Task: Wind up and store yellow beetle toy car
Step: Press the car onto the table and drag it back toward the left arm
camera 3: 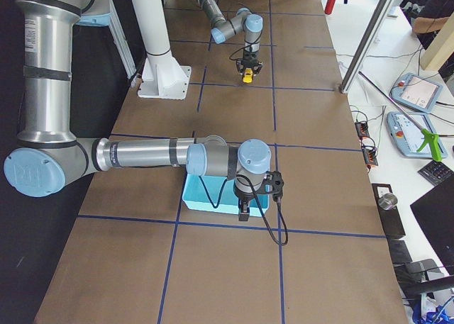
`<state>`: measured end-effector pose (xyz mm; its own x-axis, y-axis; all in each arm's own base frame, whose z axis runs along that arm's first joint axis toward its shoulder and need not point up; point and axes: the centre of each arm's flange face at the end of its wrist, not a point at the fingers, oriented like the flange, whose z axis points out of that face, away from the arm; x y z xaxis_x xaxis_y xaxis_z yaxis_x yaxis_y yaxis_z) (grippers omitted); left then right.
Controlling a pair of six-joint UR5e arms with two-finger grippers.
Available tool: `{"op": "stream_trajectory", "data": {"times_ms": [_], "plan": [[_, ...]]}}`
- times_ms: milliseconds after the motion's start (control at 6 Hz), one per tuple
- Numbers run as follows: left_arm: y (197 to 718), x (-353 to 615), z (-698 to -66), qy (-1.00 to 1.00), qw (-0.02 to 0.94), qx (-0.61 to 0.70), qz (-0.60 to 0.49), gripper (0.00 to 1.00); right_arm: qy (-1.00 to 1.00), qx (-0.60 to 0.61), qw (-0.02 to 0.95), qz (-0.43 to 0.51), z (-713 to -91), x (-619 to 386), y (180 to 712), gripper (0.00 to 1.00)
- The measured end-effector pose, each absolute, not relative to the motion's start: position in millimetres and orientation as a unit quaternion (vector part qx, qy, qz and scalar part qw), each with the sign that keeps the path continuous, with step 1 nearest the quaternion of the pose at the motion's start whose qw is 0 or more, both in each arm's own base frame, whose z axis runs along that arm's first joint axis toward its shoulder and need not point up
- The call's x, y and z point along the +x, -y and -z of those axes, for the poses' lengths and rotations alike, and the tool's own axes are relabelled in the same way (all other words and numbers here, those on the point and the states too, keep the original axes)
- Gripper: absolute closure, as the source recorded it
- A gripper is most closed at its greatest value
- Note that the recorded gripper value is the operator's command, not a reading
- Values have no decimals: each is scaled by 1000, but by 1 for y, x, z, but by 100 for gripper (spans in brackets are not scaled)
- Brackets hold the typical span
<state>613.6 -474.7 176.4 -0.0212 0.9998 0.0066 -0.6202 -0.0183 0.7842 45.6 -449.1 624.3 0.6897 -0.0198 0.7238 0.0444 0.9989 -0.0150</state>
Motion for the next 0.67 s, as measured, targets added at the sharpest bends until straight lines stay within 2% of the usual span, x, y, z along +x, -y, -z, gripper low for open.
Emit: {"op": "stream_trajectory", "data": {"times_ms": [667], "plan": [[473, 605, -215, -338, 626, 353, -608, 100, 394, -17, 919, 17, -625, 45, 449, 0]]}}
